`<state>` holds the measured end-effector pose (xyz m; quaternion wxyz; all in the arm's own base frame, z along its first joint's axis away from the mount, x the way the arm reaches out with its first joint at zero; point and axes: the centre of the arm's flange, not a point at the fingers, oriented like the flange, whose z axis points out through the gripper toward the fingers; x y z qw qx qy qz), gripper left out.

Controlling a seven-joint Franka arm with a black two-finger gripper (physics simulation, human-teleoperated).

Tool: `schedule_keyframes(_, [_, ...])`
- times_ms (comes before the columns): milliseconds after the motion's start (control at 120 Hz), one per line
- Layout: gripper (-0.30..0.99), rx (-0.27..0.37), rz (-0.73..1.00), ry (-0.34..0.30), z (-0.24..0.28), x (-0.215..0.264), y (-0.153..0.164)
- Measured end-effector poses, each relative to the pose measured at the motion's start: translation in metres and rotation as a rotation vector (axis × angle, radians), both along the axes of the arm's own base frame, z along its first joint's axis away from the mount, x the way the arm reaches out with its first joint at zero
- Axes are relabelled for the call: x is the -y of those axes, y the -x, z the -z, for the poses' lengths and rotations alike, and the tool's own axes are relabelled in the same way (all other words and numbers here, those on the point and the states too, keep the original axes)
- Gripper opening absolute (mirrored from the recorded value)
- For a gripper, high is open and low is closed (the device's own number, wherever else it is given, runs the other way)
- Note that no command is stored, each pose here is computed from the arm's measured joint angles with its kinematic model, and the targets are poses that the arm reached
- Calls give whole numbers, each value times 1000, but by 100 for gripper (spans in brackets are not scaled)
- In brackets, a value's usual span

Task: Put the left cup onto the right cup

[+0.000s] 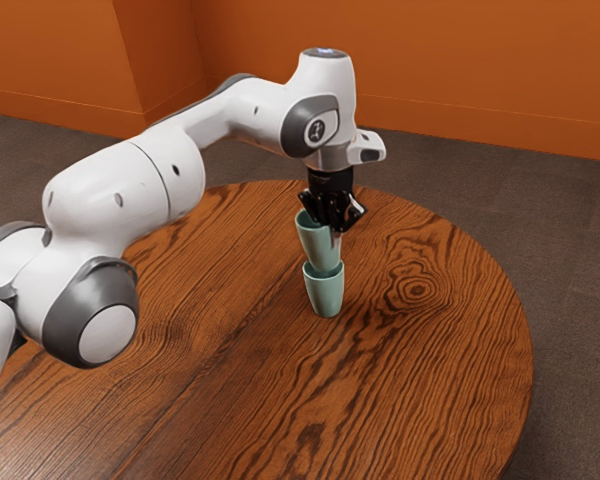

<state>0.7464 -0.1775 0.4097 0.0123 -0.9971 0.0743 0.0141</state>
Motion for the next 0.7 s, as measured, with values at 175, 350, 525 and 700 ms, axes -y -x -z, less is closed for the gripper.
schedule_keyframes(175, [-9,-10,-3,-2,8,0,-1])
schedule_keyframes(350, [-9,-21,-5,-5,16,-1,-1])
schedule_keyframes(525, [-9,-28,-6,-7,20,-1,-1])
schedule_keyframes(700, [-7,-31,-7,-8,23,-1,-1])
